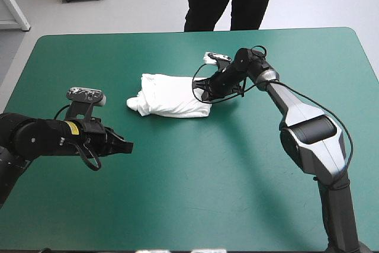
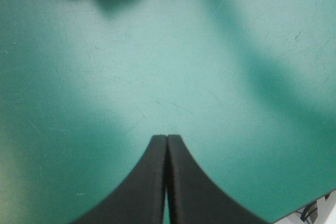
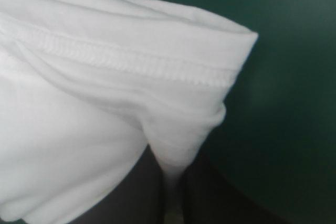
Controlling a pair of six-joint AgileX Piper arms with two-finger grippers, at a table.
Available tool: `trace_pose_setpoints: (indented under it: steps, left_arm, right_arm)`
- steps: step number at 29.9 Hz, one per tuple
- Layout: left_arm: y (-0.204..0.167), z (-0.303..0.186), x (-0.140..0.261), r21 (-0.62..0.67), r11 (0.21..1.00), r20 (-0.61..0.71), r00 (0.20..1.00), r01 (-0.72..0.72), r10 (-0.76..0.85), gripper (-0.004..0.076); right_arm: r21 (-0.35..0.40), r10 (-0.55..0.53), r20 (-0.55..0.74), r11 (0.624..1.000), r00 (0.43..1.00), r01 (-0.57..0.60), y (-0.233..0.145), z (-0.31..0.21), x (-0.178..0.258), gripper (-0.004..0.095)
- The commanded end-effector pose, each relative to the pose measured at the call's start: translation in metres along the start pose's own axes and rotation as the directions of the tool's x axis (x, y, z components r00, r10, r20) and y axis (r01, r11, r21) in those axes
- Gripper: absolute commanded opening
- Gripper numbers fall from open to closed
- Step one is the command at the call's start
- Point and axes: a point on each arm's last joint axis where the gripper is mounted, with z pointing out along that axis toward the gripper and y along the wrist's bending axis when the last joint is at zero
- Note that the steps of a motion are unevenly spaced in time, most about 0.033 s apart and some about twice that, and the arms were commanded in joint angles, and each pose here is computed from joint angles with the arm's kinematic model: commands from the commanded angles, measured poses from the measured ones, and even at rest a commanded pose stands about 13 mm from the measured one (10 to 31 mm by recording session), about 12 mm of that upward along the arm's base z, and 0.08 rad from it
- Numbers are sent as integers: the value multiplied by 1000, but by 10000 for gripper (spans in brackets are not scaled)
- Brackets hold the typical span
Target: Fold the cloth
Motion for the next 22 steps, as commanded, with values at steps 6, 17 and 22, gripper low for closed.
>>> trace_pose_setpoints:
  steps: [6, 17, 22]
  left_arm:
    - [-5, -11, -3, 33, 999, 57, 998, 8, -10, -10]
    - [-5, -11, -2, 34, 999, 45, 999, 9, -11, -10]
    - [-5, -11, -2, 34, 999, 45, 999, 7, -9, -10]
  right_arm:
    - [210, -86, 243, 977, 966, 34, 2, -75, -15, -17]
    - [300, 45, 337, 941, 940, -153, -83, -121, 73, -17]
    - [362, 97, 343, 904, 934, -227, -120, -153, 115, -17]
